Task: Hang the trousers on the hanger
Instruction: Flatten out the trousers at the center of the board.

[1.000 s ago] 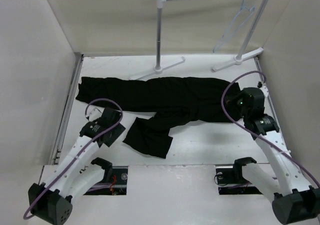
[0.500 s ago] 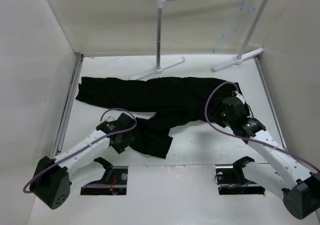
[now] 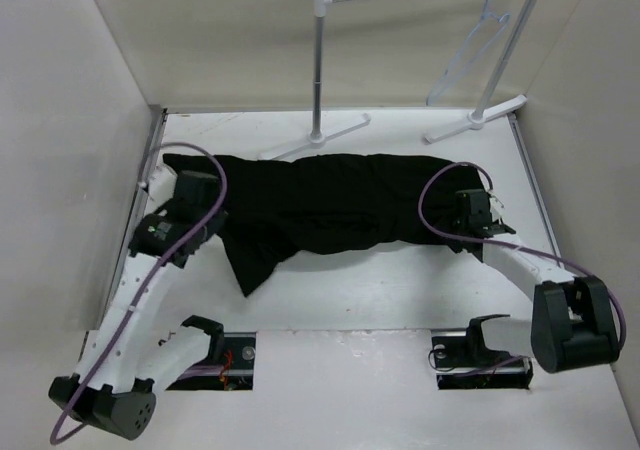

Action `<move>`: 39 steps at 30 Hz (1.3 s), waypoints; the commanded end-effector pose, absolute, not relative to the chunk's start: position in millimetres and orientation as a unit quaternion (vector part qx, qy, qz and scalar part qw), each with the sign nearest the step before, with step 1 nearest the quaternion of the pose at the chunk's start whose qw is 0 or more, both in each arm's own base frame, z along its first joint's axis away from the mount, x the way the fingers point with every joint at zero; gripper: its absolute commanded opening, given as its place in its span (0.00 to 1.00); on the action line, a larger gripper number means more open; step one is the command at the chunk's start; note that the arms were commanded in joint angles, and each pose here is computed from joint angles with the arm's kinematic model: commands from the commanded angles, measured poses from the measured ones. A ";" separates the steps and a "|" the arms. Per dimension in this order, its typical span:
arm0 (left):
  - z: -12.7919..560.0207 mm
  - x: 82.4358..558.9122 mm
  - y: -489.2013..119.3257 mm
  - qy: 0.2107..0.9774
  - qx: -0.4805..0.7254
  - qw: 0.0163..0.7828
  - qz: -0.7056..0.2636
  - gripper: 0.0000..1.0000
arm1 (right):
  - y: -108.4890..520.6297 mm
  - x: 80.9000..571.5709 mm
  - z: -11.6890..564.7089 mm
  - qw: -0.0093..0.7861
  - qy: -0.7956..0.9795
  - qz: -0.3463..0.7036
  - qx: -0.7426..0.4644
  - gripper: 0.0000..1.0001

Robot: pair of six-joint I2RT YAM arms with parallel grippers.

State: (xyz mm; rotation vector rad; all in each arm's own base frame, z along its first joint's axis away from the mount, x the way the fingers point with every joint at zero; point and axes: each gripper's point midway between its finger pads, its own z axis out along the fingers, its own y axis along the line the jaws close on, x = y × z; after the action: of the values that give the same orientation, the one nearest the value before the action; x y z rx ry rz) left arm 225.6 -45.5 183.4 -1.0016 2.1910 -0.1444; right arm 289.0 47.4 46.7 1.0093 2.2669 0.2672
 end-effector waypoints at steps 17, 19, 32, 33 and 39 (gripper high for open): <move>208.9 239.5 46.8 0.863 -0.306 0.357 0.186 0.05 | 24.7 314.3 82.4 0.391 0.808 0.116 0.426 0.49; 203.3 239.7 40.8 0.865 -0.309 0.356 0.169 0.03 | 18.6 310.9 93.7 0.404 0.804 0.112 0.421 0.60; 182.3 118.9 61.3 0.843 -0.415 0.312 0.142 0.01 | -19.2 281.6 116.1 0.406 0.790 0.078 0.453 0.68; 182.9 122.2 59.6 0.840 -0.422 0.315 0.130 0.01 | -23.0 279.6 108.6 0.396 0.787 0.077 0.467 0.68; 217.9 175.6 48.3 0.831 -0.413 0.365 0.075 0.02 | -26.7 287.8 81.5 0.353 0.795 0.085 0.485 0.66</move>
State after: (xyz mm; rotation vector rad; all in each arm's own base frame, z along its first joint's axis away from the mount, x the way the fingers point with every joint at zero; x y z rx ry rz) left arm 143.2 57.6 193.9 -1.0838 2.2006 0.3064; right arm 282.1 -32.9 84.5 1.2575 2.0361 0.1739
